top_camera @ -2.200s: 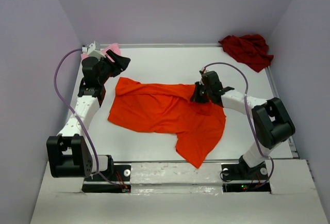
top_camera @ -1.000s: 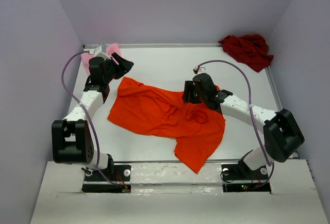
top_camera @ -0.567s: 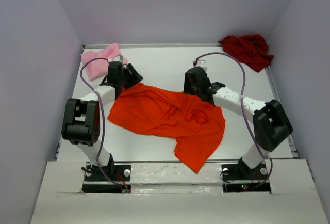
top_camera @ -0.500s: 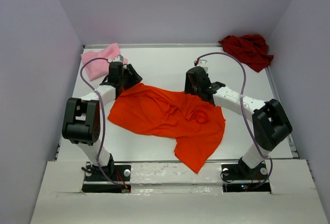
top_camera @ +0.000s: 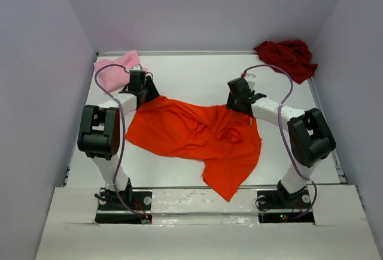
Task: Fold and stack the t-shirts
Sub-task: Smooth out the 1/3-folded T-shirt at the center of the board.
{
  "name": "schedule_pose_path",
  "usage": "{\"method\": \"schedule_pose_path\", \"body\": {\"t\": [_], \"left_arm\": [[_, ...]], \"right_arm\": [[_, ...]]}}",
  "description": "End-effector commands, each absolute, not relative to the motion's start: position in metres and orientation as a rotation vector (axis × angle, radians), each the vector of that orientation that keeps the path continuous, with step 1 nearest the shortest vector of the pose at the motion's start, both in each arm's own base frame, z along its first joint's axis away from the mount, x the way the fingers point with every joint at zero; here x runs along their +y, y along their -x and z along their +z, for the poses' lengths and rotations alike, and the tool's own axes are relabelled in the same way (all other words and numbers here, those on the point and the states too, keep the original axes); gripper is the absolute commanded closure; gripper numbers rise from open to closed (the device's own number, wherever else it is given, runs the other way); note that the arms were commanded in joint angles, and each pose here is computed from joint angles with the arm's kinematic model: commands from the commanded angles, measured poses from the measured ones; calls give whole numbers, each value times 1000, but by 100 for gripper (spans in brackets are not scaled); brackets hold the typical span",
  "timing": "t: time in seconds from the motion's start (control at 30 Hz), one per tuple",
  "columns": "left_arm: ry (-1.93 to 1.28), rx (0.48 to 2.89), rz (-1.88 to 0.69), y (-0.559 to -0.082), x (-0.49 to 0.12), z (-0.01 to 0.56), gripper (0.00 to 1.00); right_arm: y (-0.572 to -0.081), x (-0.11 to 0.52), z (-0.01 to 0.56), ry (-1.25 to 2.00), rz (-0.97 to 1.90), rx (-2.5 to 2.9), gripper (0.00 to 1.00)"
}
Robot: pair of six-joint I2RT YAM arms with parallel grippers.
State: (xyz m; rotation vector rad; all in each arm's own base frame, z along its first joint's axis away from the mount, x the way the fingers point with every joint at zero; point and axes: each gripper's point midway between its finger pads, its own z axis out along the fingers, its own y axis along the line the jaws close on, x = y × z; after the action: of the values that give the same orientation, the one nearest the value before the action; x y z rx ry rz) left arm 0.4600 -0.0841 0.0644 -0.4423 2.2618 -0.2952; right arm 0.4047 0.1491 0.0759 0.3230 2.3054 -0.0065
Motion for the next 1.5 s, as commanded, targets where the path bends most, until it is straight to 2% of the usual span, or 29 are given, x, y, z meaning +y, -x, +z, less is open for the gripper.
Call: {"method": "schedule_pose_path", "body": {"t": [0.0, 0.47, 0.7, 0.87, 1.13, 1.47], "left_arm": [[417, 2256, -197, -467, -74, 69, 37], [424, 2305, -143, -466, -69, 55, 37], [425, 2320, -128, -466, -66, 49, 37], [444, 2336, -90, -466, -60, 44, 37], [460, 2347, -57, -464, -55, 45, 39], [450, 2357, -31, -461, -49, 46, 39]], "right_arm": [[-399, 150, 67, -354, 5, 2321, 41], [-376, 114, 44, -420, -112, 2373, 41], [-381, 83, 41, -482, -147, 2375, 41], [-382, 82, 34, -499, -109, 2403, 42], [-410, 60, 49, -550, -78, 2371, 42], [-437, 29, 37, -653, -73, 2377, 42]]}}
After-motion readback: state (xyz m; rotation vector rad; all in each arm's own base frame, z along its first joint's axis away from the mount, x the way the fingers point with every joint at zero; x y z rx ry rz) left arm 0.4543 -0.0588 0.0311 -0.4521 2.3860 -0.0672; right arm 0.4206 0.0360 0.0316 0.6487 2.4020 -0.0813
